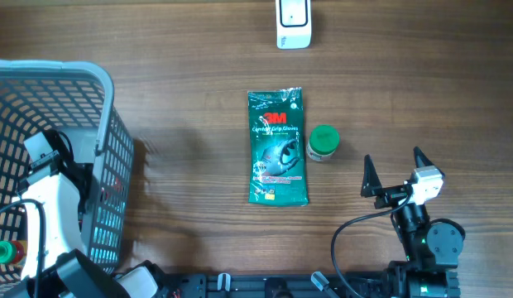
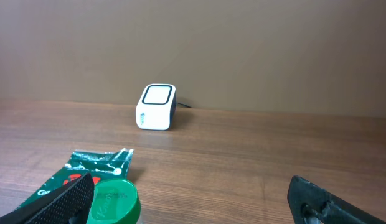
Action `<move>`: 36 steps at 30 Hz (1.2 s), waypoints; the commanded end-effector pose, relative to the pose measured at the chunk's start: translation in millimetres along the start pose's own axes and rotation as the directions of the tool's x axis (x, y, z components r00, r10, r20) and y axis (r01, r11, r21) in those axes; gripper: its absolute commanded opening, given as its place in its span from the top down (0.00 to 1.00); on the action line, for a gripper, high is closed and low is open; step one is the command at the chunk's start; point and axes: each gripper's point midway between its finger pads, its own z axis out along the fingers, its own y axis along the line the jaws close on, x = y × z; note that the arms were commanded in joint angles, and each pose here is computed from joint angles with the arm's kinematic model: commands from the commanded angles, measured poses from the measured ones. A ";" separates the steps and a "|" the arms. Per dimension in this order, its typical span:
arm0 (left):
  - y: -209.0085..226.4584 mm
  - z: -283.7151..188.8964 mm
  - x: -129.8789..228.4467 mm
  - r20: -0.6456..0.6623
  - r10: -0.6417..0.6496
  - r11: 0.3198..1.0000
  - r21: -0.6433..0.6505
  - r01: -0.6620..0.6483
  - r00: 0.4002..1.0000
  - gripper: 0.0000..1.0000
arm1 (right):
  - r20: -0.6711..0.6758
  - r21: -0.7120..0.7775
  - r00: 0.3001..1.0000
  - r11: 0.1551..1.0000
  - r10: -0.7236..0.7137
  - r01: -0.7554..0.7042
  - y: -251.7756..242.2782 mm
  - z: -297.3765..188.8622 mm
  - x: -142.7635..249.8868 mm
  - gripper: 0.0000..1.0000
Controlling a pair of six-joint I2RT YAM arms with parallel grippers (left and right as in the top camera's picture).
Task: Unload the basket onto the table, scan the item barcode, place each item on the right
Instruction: 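Reach the left gripper into the basket and grasp the red-white snack pack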
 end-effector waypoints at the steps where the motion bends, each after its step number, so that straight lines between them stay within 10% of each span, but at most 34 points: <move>1: 6.1 11.2 3.4 -0.004 -0.006 0.999 -0.032 0.006 1.000 0.02 | 0.007 0.012 1.000 1.000 0.013 -0.013 -1.8 -0.2 -1.4 0.00; 15: 30.1 35.7 10.7 0.018 0.033 0.987 -0.157 -0.030 0.999 0.96 | 0.007 0.012 1.000 1.000 0.013 -0.013 -1.8 -0.2 -1.4 0.00; 36: -14.5 -127.0 -66.9 0.246 0.036 0.962 0.254 -0.101 0.969 0.96 | 0.006 0.012 1.000 1.000 0.014 -0.014 -1.9 -0.1 -1.1 0.00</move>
